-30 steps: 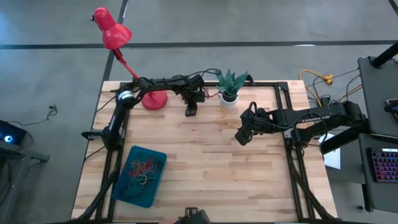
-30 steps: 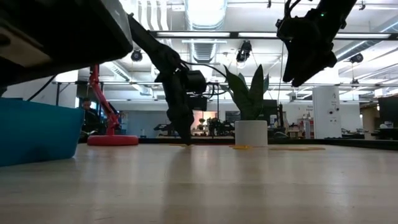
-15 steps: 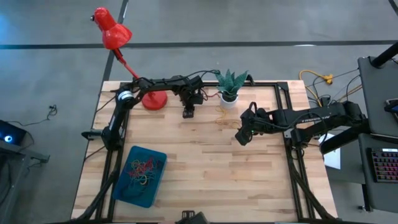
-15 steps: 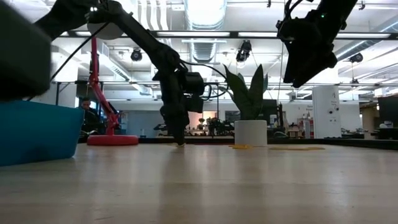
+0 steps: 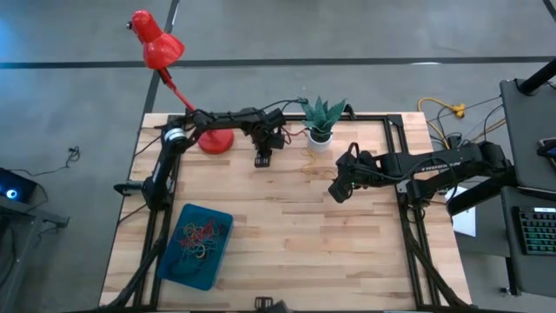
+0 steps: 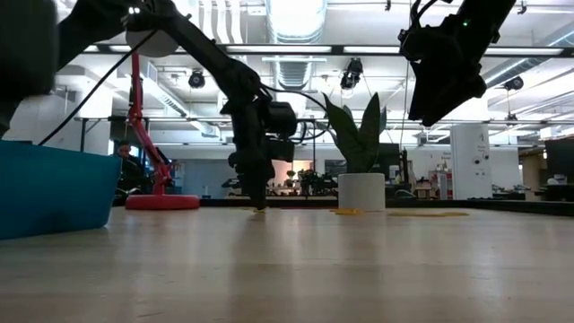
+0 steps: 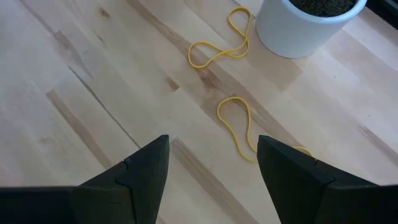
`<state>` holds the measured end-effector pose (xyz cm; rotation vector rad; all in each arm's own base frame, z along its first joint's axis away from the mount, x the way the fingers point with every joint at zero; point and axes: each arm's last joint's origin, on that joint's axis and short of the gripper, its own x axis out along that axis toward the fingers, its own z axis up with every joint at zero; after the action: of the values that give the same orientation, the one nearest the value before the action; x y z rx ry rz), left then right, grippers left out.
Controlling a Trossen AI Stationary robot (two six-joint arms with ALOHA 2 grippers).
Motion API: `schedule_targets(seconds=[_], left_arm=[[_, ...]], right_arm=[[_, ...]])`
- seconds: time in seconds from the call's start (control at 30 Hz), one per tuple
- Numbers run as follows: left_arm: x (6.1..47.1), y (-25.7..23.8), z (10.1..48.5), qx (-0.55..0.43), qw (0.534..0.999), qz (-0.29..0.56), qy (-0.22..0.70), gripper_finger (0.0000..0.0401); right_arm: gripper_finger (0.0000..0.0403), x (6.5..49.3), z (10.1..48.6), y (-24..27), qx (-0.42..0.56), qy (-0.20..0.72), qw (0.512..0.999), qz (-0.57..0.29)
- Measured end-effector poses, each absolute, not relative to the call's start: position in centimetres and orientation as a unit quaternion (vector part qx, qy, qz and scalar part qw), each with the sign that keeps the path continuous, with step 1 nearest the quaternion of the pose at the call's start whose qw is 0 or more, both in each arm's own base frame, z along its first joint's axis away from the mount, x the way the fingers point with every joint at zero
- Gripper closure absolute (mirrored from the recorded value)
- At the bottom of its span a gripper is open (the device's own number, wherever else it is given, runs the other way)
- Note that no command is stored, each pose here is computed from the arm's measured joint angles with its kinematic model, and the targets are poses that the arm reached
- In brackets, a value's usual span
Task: Pick and place rubber bands into bin
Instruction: Put the yellow rubber band into the blue bin
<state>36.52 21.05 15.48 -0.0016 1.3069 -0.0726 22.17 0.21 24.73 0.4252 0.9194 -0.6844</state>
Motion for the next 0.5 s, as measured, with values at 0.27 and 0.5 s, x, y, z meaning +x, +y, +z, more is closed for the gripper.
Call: schedule_targets(seconds=[0.27,0.5], left_arm=[[35.8,19.1,18.3,0.005,0.784,-0.035,0.620,0.0401],[33.8,15.7,25.3,0.008,0.805,-0.025,0.593,0.0401]], right_arm=[[0.0175,22.2,24.7,0.2,0.200,0.431,0.819,-0.322],[0.0175,22.1,24.6,0.2,0.197,0.431,0.819,-0.324]])
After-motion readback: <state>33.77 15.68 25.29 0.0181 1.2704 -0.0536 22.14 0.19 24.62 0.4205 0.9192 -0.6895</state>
